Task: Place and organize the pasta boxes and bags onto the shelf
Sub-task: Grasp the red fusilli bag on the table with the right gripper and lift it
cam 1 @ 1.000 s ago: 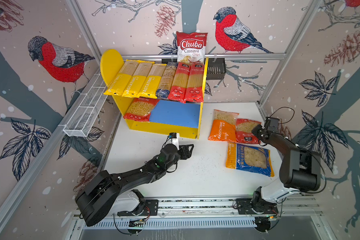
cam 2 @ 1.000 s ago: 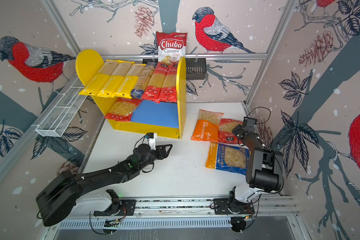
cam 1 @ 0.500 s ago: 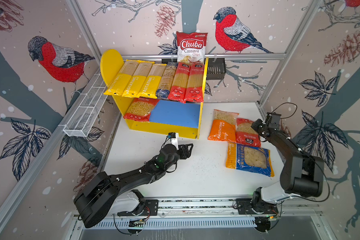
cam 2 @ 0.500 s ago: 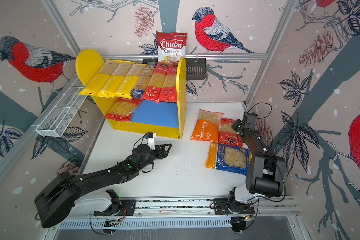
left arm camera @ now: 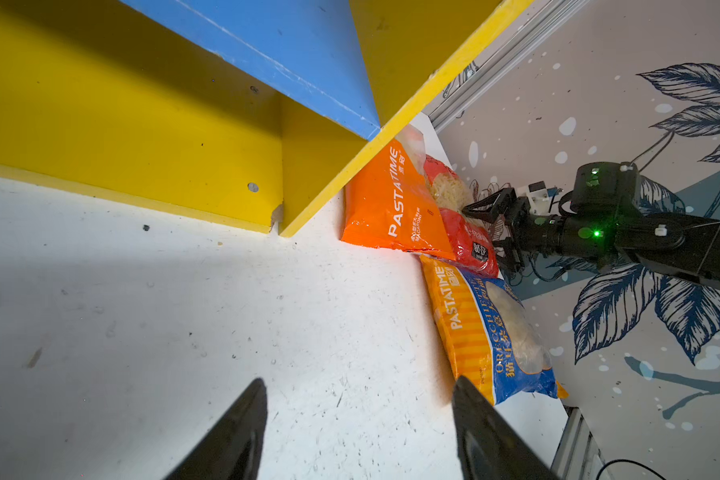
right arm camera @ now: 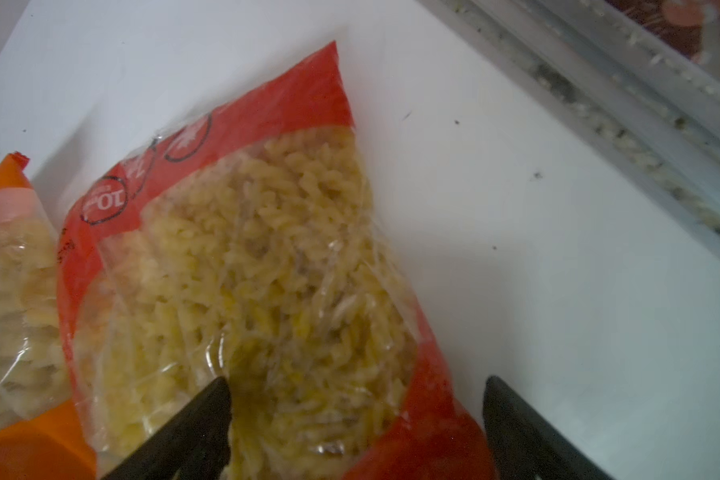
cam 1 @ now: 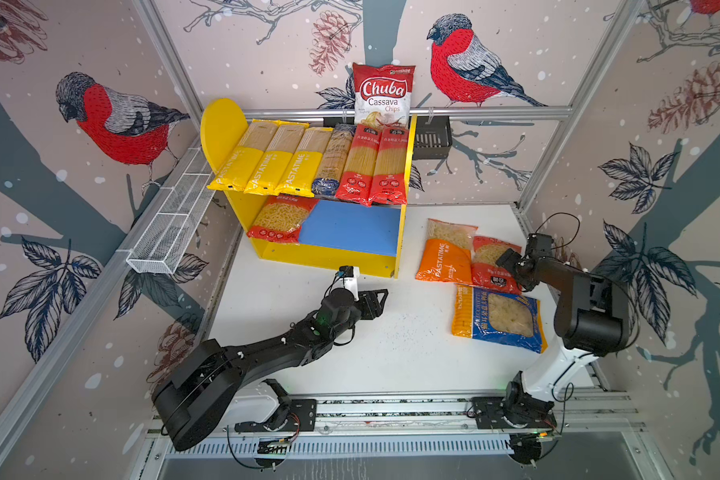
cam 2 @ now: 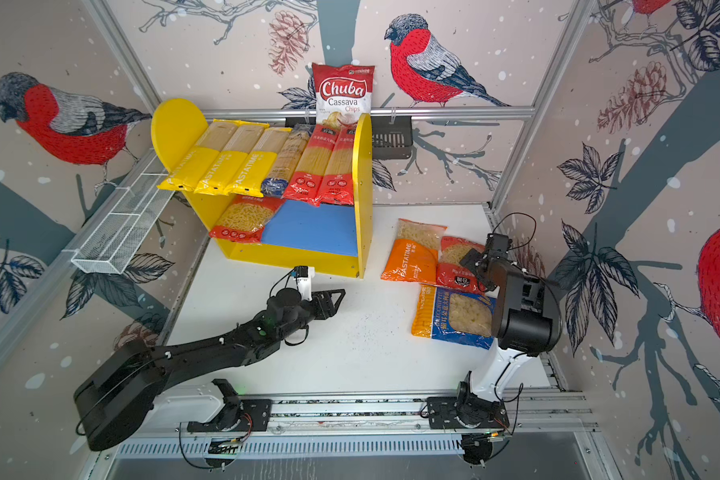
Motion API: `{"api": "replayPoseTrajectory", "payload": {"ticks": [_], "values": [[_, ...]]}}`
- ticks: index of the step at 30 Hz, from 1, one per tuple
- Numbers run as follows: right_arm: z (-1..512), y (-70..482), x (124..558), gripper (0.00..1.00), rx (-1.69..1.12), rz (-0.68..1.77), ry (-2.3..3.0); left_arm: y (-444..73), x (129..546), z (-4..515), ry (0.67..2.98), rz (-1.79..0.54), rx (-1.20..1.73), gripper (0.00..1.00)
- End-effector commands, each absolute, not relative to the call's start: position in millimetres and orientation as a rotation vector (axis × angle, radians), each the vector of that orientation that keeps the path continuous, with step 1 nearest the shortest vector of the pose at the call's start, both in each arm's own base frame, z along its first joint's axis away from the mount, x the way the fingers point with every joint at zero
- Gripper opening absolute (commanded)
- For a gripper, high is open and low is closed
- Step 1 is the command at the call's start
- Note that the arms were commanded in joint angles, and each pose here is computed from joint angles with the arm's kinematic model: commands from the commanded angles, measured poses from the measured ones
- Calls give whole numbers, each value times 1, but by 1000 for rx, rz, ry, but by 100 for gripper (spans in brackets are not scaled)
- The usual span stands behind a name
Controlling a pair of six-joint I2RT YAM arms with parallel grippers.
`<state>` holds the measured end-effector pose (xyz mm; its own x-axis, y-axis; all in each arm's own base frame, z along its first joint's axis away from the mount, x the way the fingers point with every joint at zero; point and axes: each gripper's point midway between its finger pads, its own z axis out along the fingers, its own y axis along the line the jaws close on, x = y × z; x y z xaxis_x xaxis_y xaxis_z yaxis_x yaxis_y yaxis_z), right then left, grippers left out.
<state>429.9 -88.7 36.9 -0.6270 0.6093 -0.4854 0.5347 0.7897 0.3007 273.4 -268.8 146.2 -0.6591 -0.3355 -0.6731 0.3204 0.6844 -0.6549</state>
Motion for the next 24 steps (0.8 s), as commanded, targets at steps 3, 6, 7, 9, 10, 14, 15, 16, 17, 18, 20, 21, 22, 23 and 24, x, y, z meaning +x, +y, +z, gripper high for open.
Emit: {"api": "replayPoseTrajectory", "payload": {"ticks": [3,6,7,9,10,14,15,16,17,18,20,21,22,23,24], "values": [[20,-79,422,50,850,217,2458,-269,274,155,2019,-1019,-15,69],[33,-77,425,31,847,247,2421,-267,274,155,2019,-1012,-20,69],[40,-76,426,27,846,258,2403,-267,274,155,2017,-1011,-21,69],[53,-75,429,23,845,277,2370,-266,274,156,2014,-1011,-23,69],[61,-74,431,20,840,293,2350,-266,274,156,2013,-1010,-24,69],[98,-63,436,12,818,380,2264,-267,275,157,2011,-1013,-25,69],[107,-60,437,11,809,399,2247,-266,275,157,2010,-1014,-27,69],[117,-56,437,10,800,414,2228,-266,275,157,2010,-1015,-28,69],[126,-53,438,10,787,424,2212,-266,275,158,2008,-1015,-27,69],[134,-50,437,10,779,426,2200,-266,275,158,2006,-1014,-28,69],[151,-43,437,9,761,434,2175,-266,275,158,2007,-1013,-27,69],[157,-40,436,9,754,443,2163,-265,275,159,2005,-1011,-26,69],[164,-35,435,8,746,455,2152,-265,274,158,2005,-1011,-27,69],[171,-28,435,7,730,468,2143,-265,274,159,2003,-1009,-27,69],[176,-22,434,7,718,472,2139,-264,274,159,2002,-1008,-27,69]]}}
